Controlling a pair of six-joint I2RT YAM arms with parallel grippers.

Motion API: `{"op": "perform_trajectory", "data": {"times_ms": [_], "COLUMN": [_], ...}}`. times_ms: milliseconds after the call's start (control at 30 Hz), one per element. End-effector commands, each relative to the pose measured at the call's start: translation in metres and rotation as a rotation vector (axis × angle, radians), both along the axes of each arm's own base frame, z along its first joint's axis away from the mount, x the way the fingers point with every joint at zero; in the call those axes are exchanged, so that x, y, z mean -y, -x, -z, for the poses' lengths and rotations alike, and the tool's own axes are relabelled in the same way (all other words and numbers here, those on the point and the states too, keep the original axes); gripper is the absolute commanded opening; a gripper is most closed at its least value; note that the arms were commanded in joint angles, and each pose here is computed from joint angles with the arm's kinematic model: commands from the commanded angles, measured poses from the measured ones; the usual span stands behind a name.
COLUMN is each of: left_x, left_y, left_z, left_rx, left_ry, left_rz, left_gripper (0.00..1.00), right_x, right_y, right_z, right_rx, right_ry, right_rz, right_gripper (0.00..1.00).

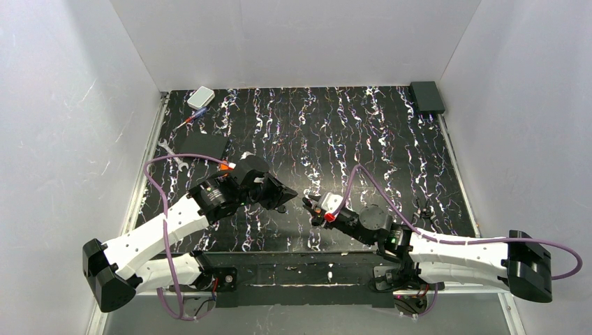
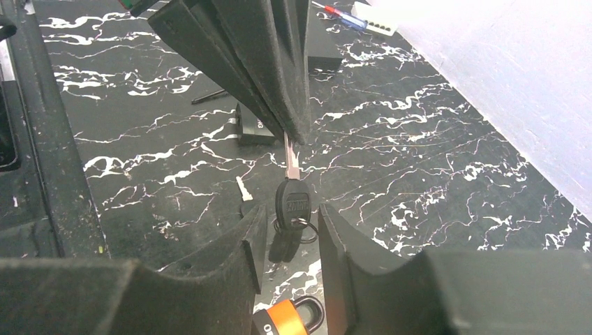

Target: Unlock with the key

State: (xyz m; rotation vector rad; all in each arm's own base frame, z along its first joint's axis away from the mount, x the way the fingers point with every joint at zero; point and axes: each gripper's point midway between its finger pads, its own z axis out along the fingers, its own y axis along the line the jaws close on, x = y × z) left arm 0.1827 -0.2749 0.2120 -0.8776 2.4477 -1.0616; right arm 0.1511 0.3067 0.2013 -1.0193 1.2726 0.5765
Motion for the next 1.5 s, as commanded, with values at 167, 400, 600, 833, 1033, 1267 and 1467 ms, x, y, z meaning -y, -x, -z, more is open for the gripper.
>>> {"op": "perform_trajectory", "data": {"times_ms": [167,400,600,833,1033,1267,1467], "left_x": [-0.006,-0.007,-0.01,-0.02,-0.04,-0.049,-0.047], "left_y": [-0.001,-0.001,-0.002,-0.005,-0.004,-0.001,0.001], "left_z": [0.003,0.005,0.006,-0.002,-0.008,-0.007,-0.005], "left_rx": [0.0,-0.002,-0.001,0.093,0.183,0.24,0.271], "left_ry": [-0.007,-0.007,-0.003,0.013,-0.044,-0.038,-0.042], "left_rz": [-0.015,-0.017,-0.02,-0.027,-0.027,-0.028,0.014], "left_gripper": [0.0,0.0,0.09,0.78,0.81,0.81,0.8], "right_x": [-0.008,-0.008,-0.007,0.001,0.008,0.011,0.013], "right_y": [-0.008,-0.01,-0.008,0.004,0.016,0.02,0.023], "right_z": [-0.033,-0.029,-0.031,-0.029,-0.031,-0.031,-0.031], "right_rx": [0.062,0.057,0.027,-0.103,-0.237,-0.319,-0.366], "right_ry": [-0.083,-0.07,-0.08,-0.161,-0.247,-0.27,-0.261], "right_rz": [0.038,0.055,0.049,0.033,0.012,0.013,0.02], "right_gripper": [0.29,0.07,0.01,0.01,0.01,0.01,0.01]}}
